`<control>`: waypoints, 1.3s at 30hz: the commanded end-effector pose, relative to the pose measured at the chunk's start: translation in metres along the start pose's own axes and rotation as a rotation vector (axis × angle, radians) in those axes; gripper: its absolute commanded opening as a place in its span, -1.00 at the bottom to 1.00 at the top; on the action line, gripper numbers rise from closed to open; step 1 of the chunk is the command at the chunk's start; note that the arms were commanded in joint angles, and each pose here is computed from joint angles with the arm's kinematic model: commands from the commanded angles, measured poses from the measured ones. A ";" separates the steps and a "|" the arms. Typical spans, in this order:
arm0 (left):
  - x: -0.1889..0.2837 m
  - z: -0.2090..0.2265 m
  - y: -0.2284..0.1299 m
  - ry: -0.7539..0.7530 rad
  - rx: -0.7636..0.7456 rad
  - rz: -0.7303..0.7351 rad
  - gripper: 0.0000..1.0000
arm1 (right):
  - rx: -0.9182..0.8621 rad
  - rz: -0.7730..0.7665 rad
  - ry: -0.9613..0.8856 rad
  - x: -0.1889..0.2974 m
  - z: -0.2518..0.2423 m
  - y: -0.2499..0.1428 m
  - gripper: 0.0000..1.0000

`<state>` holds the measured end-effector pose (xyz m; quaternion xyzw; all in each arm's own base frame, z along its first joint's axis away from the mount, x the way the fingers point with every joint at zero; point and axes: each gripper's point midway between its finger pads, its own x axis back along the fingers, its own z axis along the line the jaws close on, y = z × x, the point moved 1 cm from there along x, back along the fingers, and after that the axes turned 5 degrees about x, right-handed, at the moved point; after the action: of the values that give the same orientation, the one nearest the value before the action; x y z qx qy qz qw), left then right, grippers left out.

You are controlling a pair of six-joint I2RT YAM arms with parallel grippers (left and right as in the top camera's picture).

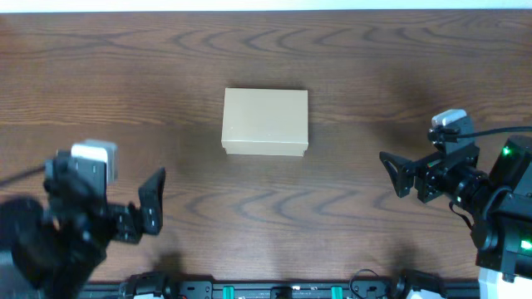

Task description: Pack container

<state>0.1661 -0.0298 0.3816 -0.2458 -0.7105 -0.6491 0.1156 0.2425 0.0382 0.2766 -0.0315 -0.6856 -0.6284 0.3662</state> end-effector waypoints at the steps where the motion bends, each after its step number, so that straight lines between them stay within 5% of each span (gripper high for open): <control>1: -0.007 0.010 -0.023 0.050 -0.022 -0.003 0.91 | 0.012 -0.002 0.010 0.000 0.001 -0.001 0.98; 11: -0.050 0.023 -0.110 0.063 -0.035 -0.048 0.90 | 0.012 -0.002 0.010 0.000 0.001 -0.001 0.98; 24: -0.076 0.041 -0.168 0.127 -0.077 -0.100 0.91 | 0.012 -0.002 0.010 0.000 0.001 -0.001 0.98; 39: -0.108 0.058 -0.213 0.184 -0.111 0.046 0.91 | 0.012 -0.002 0.010 0.000 0.001 -0.001 0.99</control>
<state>0.1602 -0.0065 0.1444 -0.2095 -0.6643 -0.6969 0.1707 0.2425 0.0382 0.2760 -0.0305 -0.6874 -0.6261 0.3668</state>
